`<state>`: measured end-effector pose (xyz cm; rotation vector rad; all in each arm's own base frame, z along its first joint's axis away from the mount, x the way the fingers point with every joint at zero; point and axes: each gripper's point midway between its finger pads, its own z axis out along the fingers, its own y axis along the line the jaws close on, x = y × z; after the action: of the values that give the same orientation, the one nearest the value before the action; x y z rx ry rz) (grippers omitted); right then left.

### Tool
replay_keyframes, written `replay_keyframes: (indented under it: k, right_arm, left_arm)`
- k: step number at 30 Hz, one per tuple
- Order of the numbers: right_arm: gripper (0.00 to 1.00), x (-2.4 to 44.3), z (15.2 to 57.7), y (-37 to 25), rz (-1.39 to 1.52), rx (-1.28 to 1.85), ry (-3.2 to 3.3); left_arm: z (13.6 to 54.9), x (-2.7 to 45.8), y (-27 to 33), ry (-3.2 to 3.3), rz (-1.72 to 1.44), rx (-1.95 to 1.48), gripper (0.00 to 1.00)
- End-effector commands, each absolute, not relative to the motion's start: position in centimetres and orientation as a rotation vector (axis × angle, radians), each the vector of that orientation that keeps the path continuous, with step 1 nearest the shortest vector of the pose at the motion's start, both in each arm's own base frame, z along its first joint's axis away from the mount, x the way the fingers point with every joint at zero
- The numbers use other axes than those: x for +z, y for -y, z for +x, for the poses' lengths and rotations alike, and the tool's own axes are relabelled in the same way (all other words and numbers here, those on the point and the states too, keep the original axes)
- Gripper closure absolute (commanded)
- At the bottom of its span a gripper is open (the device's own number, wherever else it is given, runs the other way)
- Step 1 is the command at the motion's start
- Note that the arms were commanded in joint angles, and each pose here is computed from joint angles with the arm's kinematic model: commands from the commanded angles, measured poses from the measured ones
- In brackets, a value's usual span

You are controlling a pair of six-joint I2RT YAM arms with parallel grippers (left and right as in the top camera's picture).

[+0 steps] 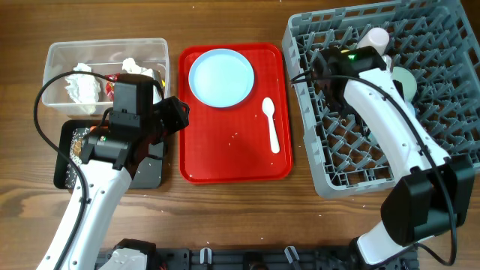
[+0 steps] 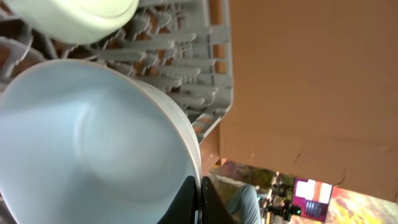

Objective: Sort waste into correct bins and load items into the dishwasher rack
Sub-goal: 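Lower the light-blue bowl into the rack and open the right gripper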

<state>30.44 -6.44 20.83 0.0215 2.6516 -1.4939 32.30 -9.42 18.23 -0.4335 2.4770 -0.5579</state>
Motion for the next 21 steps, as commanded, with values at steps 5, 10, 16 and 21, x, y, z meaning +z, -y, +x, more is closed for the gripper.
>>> replay_keyframes:
  k: [5,10,16,21]
  right_arm:
    - [0.96,20.7,30.4,7.0,0.019,-1.585,-2.588]
    - [0.96,22.0,31.3,7.3,0.001,-1.655,-2.475]
    - [0.96,20.3,30.2,6.6,0.036,-1.548,-2.617]
    - [0.96,19.8,30.0,6.0,0.016,-1.528,-2.639]
  left_arm:
    - [32.8,18.9,9.3,-2.457,-0.42,-0.546,0.64]
    - [32.8,18.9,9.3,-2.456,-0.42,-0.546,0.64]
    - [32.9,19.0,9.3,-2.454,-0.419,-0.547,0.64]
    - [32.9,19.0,9.3,-2.453,-0.419,-0.548,0.64]
